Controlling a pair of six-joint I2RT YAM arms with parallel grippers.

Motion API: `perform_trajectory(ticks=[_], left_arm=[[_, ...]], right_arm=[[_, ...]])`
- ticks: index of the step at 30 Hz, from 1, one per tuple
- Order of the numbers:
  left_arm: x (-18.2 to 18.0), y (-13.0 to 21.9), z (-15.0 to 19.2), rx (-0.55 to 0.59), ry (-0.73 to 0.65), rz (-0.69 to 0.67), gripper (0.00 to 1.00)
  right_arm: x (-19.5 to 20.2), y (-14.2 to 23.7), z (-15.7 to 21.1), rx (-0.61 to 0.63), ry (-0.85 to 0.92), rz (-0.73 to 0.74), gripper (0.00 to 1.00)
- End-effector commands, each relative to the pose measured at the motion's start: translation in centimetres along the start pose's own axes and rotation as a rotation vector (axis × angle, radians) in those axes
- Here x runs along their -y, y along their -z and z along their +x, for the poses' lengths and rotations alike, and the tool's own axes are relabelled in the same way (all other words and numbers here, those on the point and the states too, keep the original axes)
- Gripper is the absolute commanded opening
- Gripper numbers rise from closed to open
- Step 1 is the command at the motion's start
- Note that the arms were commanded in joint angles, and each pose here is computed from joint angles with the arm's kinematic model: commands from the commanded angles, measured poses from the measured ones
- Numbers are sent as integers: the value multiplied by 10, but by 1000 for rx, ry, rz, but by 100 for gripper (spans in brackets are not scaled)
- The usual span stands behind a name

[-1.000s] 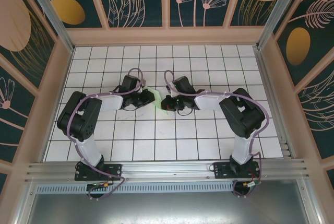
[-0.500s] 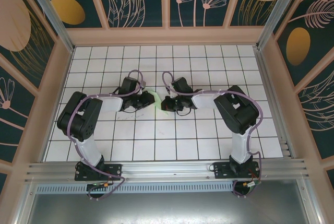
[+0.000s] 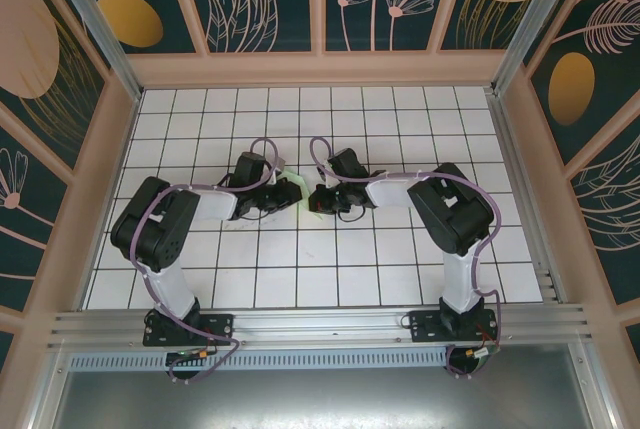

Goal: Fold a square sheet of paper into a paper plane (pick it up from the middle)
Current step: Fold the wing for the fifth time at the center of the table.

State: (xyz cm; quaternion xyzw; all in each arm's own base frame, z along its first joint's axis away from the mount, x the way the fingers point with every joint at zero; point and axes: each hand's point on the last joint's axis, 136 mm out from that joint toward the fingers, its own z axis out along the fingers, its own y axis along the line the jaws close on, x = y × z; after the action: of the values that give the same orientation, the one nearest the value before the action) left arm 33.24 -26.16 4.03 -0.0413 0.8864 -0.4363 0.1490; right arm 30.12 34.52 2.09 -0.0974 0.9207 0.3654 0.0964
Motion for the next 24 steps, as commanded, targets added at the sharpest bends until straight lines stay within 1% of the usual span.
perform_trajectory(ticks=[1, 4, 7, 12, 16, 24], left_arm=[[8, -10, 2, -20, -25, 31, 16], [8, -16, 3, -29, -31, 26, 14], [1, -20, 1, -25, -27, -5, 13], [-23, -21, -3, 5, -2, -125, 9], [-45, -20, -4, 15, 16, -235, 8], [-65, -14, -13, 32, 42, -301, 8]], right_arm=[[7, -4, 3, -29, -27, 23, 0], [9, -5, 6, -35, -31, 28, 0], [9, -5, 9, -42, -36, 30, 0], [15, -5, 17, -64, -42, 47, 0], [27, -6, 32, -102, -55, 80, 0], [49, -3, 59, -163, -86, 144, 0]])
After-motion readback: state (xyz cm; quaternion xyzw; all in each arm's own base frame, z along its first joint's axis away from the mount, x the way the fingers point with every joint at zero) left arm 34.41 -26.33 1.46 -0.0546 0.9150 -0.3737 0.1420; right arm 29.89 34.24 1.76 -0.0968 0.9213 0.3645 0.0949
